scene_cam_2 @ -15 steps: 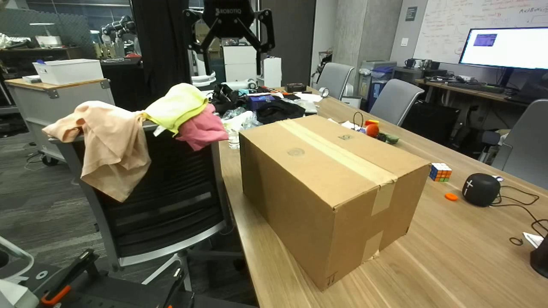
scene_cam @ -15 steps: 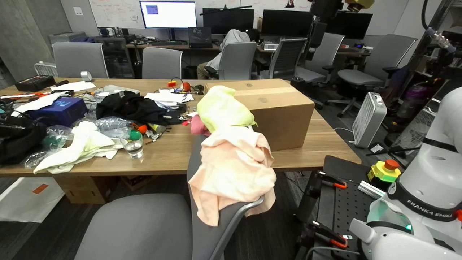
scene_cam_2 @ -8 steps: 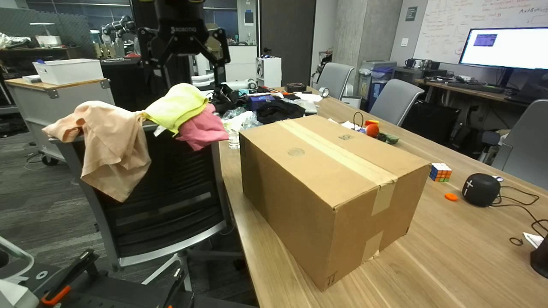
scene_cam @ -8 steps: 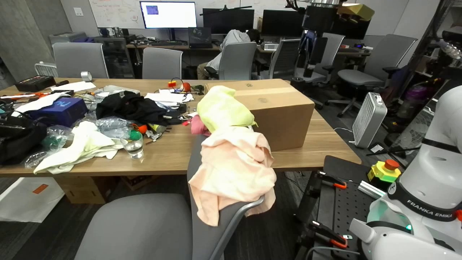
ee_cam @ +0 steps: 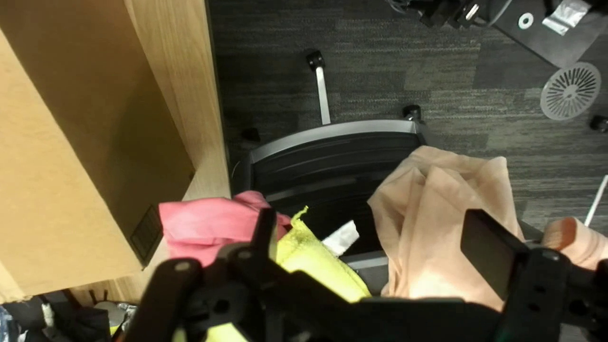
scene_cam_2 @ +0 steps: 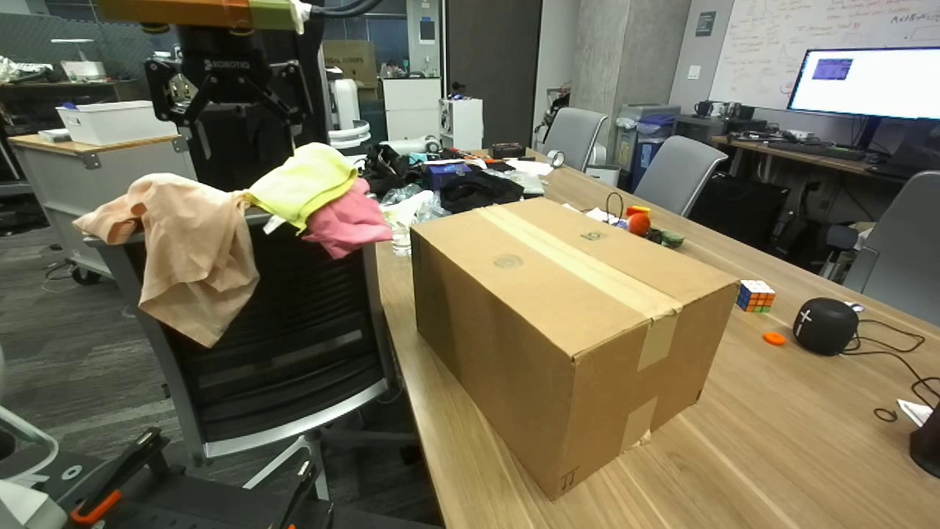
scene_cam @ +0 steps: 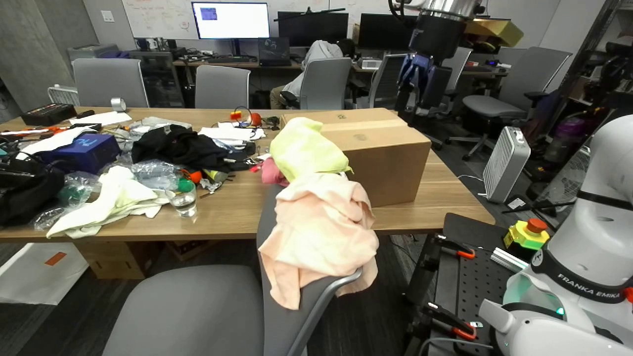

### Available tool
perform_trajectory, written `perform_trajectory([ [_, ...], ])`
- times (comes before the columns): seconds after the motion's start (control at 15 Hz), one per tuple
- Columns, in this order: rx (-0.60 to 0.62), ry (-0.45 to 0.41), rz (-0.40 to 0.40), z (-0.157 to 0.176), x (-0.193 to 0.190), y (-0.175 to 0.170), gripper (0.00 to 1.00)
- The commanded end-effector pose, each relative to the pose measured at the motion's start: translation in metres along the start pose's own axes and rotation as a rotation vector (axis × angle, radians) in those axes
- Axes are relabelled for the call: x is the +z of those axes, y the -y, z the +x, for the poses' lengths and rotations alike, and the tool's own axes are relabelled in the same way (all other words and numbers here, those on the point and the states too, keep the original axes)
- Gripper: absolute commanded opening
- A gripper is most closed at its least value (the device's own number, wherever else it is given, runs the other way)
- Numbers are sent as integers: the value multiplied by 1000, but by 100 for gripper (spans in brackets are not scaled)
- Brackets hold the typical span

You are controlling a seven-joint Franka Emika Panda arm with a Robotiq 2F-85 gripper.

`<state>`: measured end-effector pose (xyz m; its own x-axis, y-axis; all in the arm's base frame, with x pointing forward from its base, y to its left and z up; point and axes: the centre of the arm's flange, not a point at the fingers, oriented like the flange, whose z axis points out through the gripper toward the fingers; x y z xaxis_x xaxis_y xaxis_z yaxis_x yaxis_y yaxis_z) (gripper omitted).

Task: Put the shirts on the chair onto the box

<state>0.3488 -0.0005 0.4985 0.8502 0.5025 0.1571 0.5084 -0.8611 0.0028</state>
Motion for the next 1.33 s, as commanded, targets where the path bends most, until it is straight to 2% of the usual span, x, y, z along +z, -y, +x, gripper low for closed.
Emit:
perform_trajectory([
  [0.0,13,-106,-29,0,12,32,100],
  [0.27,-12,-138,-64,5,31,57,100],
  [0.53,-69,-128,-100,23,50,95,100],
  [0.93,-192,-9,-147,55,63,155,100],
  [1.27,-283,38,-221,76,79,177,100],
])
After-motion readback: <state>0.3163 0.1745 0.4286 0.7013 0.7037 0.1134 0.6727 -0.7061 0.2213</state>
